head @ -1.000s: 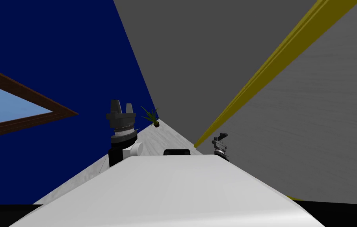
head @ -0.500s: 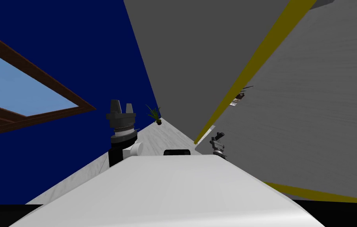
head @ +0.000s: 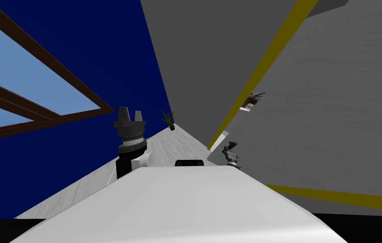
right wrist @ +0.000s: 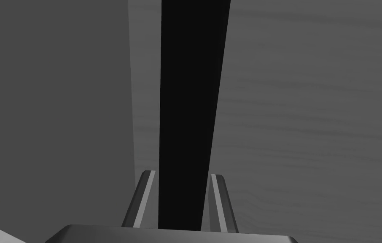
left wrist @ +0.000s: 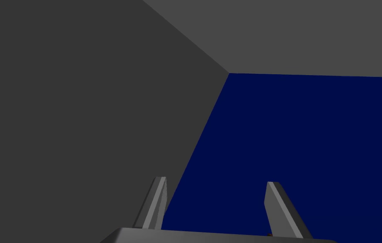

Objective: Pull the door open

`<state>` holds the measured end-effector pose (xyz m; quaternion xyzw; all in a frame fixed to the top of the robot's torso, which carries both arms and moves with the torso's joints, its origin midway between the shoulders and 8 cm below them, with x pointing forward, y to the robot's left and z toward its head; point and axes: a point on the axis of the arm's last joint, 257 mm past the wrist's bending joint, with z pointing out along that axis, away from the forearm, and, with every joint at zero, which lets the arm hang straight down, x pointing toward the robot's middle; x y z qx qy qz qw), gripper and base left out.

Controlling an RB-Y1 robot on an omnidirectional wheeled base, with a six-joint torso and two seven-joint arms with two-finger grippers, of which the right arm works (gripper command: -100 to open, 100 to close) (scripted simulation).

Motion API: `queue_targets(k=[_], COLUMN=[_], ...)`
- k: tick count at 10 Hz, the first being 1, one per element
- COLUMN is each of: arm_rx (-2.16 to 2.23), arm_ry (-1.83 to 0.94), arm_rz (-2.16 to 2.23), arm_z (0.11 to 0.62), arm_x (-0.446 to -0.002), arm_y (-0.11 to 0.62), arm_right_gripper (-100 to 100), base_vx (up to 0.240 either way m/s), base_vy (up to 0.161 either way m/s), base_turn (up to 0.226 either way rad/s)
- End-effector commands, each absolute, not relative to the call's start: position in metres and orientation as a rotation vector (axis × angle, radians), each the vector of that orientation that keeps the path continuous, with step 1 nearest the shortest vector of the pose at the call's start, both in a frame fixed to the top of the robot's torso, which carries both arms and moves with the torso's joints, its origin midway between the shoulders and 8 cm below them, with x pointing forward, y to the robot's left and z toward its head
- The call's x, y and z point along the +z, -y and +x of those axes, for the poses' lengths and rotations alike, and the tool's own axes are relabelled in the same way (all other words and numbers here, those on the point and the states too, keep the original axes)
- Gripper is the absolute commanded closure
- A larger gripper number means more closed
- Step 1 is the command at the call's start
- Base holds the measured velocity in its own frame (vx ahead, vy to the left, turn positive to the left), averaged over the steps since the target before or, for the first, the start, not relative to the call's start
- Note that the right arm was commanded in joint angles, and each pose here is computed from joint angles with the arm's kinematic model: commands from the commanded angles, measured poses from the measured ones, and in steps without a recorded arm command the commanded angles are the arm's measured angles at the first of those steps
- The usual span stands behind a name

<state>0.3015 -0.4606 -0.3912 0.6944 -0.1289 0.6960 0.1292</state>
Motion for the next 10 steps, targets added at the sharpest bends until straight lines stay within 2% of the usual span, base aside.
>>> queue_targets(k=[1, 6, 10], arm_rx=[2.04, 2.081, 2.133], arm_ry=[0.343, 0.269, 0.181], arm_rz=[2.04, 2.084, 2.133], arm_z=[0.299, 0.295, 0.287], arm_x=[-0.392, -0.392, -0.391], arm_y=[0.452, 0.429, 0.403], arm_right_gripper=[100, 100, 100], base_vx=[-0.238, -0.199, -0.236], base_vy=[0.009, -0.007, -0.059], base_turn=[0.047, 0.052, 0.065])
